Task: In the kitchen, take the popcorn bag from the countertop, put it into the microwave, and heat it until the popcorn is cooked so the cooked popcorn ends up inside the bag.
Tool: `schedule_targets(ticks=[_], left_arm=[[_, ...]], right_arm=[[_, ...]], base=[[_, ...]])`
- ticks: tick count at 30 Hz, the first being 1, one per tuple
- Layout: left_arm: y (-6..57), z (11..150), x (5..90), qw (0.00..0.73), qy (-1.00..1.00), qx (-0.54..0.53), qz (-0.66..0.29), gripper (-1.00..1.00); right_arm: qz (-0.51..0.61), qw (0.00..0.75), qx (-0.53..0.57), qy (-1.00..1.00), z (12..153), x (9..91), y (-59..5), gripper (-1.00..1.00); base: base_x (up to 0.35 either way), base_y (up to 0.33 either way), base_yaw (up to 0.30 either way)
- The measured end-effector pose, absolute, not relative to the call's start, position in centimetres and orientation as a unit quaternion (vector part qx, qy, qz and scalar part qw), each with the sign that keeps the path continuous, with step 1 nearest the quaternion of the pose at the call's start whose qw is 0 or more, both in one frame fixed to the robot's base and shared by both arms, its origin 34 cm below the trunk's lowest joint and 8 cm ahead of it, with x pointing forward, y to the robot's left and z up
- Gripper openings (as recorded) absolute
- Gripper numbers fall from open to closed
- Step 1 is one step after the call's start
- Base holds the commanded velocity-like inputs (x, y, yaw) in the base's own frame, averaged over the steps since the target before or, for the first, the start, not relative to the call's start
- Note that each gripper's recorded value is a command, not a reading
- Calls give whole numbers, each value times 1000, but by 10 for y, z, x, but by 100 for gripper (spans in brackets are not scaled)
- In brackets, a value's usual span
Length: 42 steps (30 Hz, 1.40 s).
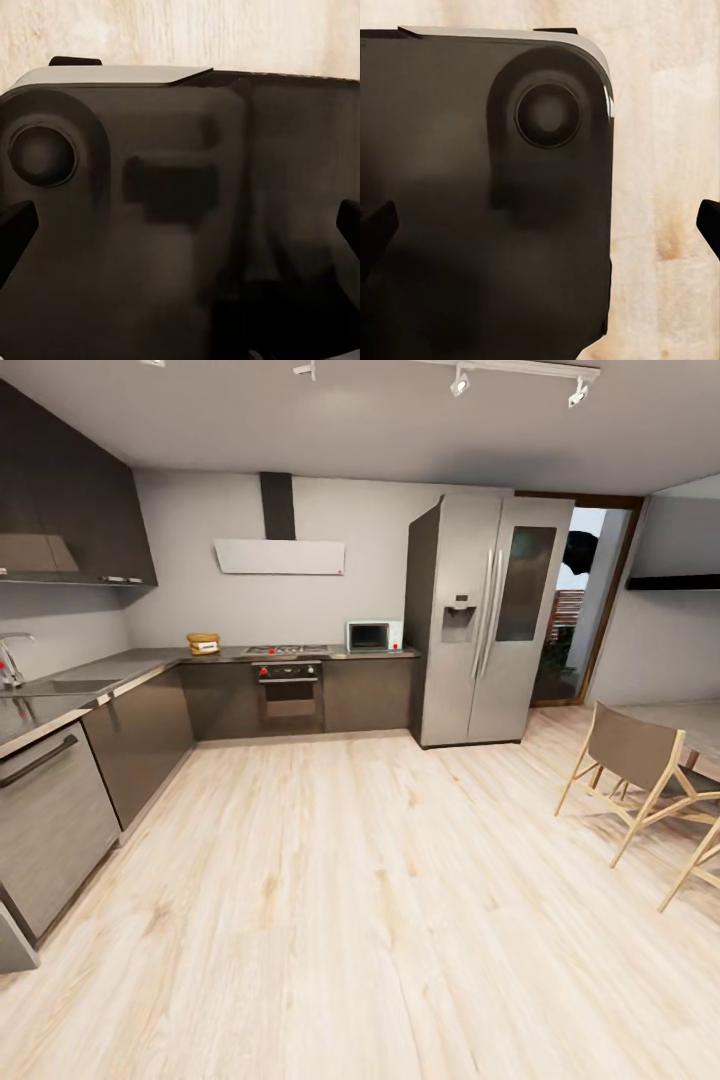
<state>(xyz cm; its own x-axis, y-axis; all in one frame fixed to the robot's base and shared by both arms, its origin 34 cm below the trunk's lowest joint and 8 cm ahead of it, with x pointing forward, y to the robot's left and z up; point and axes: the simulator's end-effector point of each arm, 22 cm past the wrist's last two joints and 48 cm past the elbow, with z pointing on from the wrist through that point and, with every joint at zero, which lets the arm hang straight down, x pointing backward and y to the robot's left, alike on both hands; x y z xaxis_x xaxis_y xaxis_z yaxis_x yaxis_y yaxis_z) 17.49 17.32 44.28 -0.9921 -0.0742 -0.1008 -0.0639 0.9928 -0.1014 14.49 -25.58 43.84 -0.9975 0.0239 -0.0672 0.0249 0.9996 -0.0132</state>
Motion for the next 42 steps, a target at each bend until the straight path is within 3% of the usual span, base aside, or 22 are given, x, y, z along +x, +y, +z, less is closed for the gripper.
schedule_targets(ticks=[8,42], left_arm=[[172,443,173,50,997,-34,-51,100],[172,443,170,44,997,-36,-51,100]], right_arm=[[-7,33,8,999,438,145,-256,100],[-7,32,4,999,438,144,-256,100]], base=[[91,0,0],[319,0,0]])
